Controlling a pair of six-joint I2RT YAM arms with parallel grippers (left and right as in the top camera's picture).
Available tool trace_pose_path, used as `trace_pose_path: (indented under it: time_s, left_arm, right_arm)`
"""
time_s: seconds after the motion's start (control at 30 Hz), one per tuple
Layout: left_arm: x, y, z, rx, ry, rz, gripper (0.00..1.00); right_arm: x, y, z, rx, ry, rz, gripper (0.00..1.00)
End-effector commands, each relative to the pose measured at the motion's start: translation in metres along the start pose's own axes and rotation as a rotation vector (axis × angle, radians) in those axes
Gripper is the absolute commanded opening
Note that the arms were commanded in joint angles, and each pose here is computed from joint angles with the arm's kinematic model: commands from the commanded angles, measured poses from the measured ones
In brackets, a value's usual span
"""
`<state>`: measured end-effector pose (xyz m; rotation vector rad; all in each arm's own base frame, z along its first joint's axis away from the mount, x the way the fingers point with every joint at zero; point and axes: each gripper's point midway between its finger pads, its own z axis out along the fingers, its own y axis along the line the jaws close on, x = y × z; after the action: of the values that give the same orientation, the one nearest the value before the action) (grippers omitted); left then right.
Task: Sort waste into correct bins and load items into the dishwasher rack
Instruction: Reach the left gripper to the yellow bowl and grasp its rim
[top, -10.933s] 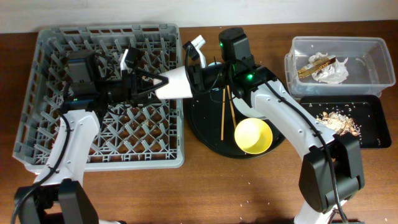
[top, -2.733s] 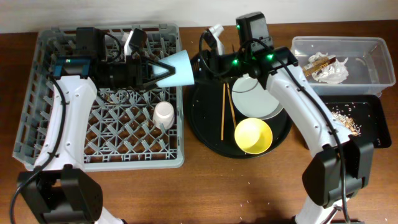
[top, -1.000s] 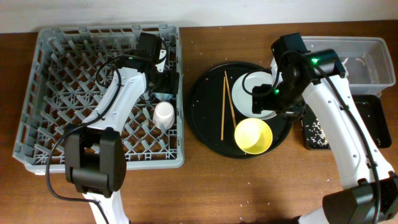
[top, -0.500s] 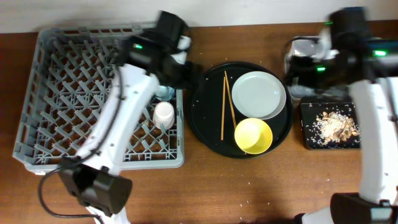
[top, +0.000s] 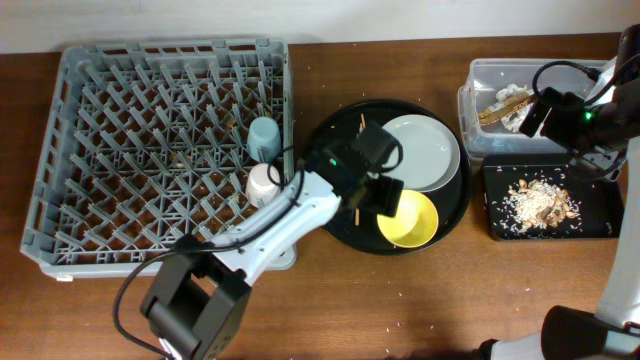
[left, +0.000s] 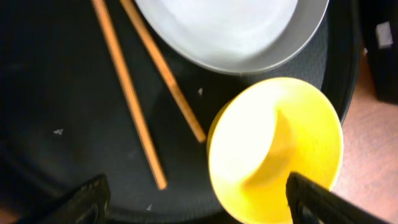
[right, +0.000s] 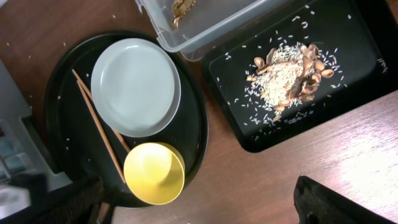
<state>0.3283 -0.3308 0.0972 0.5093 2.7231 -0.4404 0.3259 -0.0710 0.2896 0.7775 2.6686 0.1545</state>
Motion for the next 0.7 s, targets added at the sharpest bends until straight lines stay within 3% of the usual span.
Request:
trace_pose_path:
  time_s: [0.0,0.23,0.57,0.67]
  left_arm:
    - [0.02,-0.009,0.016,0.016,0.017,0.023,0.83]
    - [0.027,-0.002,0.037,-0.015,-0.044,0.026,0.64]
    - [0.044,-0.002,0.062,-0.026,0.004,0.027,0.58]
    - [0.043,-0.002,0.062,-0.024,0.002,0.027,0.38]
  right_arm:
    - [-0.003,-0.001,-0.008,0.001,-0.029,0.011,0.98]
    - [-0.003,-0.001,-0.008,0.001,-0.029,0.011,0.99]
    - [-0.003,-0.001,-0.008,0.001,-0.029,0.011,0.98]
    - [-0.003,-0.001,-0.008,0.001,-0.029,0.011,0.98]
